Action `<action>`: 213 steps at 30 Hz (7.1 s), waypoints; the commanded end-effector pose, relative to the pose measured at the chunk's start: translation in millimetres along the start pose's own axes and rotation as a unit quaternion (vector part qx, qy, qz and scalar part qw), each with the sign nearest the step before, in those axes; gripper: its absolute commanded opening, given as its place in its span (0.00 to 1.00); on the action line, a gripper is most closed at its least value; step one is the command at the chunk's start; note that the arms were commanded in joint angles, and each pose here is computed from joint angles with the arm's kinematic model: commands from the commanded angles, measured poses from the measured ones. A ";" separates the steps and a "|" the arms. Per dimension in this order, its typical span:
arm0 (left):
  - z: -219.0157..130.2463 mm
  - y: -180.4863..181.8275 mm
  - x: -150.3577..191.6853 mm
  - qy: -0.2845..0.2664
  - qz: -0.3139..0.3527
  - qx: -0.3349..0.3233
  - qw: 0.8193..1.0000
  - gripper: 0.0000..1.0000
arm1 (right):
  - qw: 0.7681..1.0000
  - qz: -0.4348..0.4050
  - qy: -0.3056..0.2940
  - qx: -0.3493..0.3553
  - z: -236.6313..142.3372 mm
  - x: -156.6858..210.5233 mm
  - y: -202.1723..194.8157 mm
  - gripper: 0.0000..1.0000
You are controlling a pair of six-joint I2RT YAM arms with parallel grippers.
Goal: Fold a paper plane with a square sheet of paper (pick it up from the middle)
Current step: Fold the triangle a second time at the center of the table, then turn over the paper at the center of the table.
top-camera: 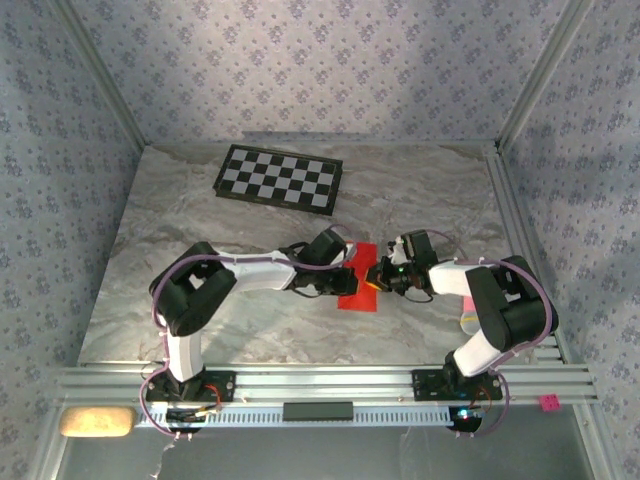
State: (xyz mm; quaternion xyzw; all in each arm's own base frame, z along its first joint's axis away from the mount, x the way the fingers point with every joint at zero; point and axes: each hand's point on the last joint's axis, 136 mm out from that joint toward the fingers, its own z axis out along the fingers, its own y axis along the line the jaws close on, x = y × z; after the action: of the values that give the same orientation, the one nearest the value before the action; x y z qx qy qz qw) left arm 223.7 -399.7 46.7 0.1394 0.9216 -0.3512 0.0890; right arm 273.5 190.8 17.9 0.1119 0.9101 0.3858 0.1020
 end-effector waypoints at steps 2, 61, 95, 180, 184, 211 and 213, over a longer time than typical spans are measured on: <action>13.1 -6.5 1.2 0.015 -0.001 0.010 1.000 0.10 | 0.998 0.021 0.001 0.061 0.1 6.1 -30.5 0.00; 3.8 37.0 13.6 0.042 -0.015 -0.054 0.998 0.05 | 0.999 0.002 0.008 0.053 -2.2 2.4 -15.2 0.00; 9.2 62.4 44.9 0.053 -0.051 -0.074 0.995 0.00 | 0.998 0.048 -0.048 0.014 -23.2 -33.5 -22.7 0.00; 3.1 51.3 3.3 0.024 0.020 -0.108 0.994 0.05 | 1.000 0.017 -0.021 0.003 -19.0 9.6 25.6 0.49; 1.1 48.5 1.6 0.020 0.021 -0.106 0.994 0.05 | 0.999 0.031 -0.028 -0.002 -17.8 8.5 17.9 0.46; -0.1 47.6 3.3 0.012 0.013 -0.097 0.995 0.06 | 0.998 0.041 -0.036 0.010 -8.0 6.2 -3.5 0.18; -2.1 46.2 3.9 0.010 0.013 -0.093 0.996 0.07 | 0.998 0.041 -0.037 0.009 -8.4 5.3 -2.8 0.16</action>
State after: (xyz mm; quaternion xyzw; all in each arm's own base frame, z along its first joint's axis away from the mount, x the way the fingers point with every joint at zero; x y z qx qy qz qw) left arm 244.7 -374.8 23.0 0.1502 0.9428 -0.2781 0.1062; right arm 264.1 184.9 22.1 0.1693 0.9027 0.3781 0.1167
